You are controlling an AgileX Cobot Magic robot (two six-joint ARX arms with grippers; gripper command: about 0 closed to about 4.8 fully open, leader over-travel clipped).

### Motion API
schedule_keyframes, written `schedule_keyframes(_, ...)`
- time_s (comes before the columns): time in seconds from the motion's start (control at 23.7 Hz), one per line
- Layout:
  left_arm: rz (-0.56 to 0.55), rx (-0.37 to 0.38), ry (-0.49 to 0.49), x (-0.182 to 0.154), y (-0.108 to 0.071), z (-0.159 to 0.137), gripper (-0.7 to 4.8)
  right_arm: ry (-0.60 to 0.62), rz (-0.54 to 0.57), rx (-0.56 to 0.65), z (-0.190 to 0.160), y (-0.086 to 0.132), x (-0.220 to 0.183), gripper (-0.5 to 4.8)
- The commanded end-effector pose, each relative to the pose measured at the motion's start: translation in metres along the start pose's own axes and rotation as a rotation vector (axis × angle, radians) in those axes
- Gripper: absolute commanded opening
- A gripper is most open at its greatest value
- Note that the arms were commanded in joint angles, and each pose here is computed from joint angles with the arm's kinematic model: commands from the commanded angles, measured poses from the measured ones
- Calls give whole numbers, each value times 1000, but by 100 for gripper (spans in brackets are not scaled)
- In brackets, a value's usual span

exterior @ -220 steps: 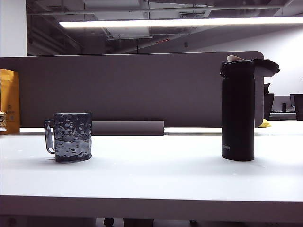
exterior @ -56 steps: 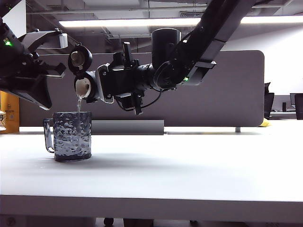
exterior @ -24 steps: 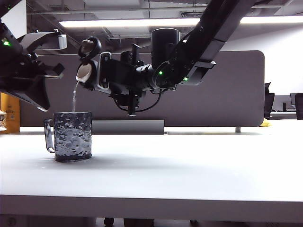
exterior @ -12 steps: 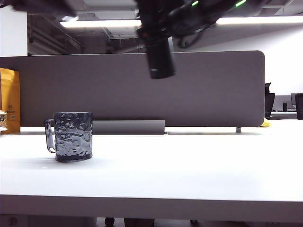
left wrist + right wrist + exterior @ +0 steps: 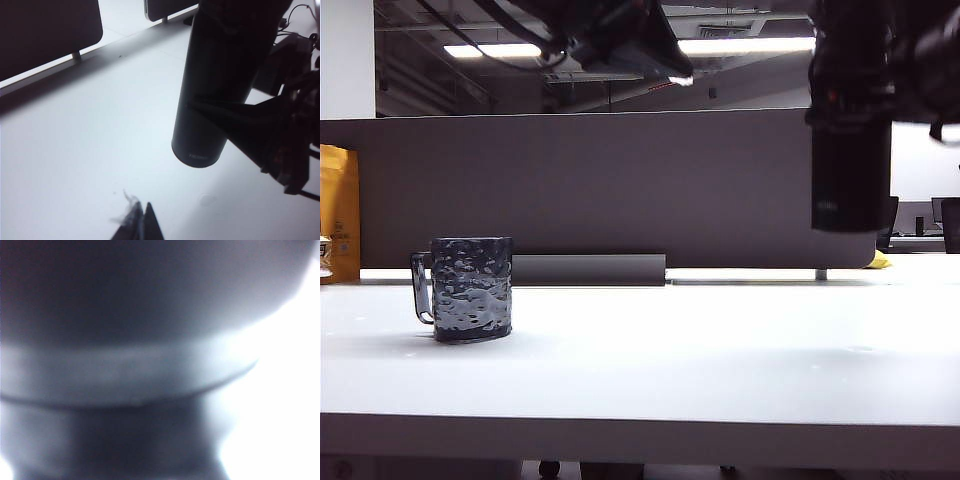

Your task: Pick up the black thermos, pour some water into the cup, then place the black thermos back on the table.

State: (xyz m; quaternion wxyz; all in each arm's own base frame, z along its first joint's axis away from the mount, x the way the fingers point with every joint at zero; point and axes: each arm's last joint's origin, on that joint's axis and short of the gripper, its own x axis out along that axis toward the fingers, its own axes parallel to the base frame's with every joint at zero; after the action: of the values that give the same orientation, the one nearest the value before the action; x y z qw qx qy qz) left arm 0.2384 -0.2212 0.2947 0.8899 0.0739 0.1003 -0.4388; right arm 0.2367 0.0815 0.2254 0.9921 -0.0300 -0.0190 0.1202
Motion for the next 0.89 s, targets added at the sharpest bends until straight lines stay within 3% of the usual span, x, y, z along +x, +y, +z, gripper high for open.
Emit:
schedule_keyframes(0.04, -8, -4, -6, 12, 1, -5, -5, -88, -16, 26, -13, -10, 17, 144)
schedule_keyframes(0.25, -37, -12, 21, 24, -5, -15, -5, -46, -35, 25, -62, -16, 46, 143)
schedule_keyframes(0.42, -72, -6, 35, 31, -16, -19, -5, -25, -32, 24, -72, -15, 49, 143)
schedule_keyframes(0.59, -118, 4, 50, 36, -33, -23, -5, -88, -14, 15, -73, -15, 50, 143)
schedule_keyframes(0.89, -122, 5, 53, 37, -34, -23, -5, -4, -1, 22, -95, -13, 53, 143)
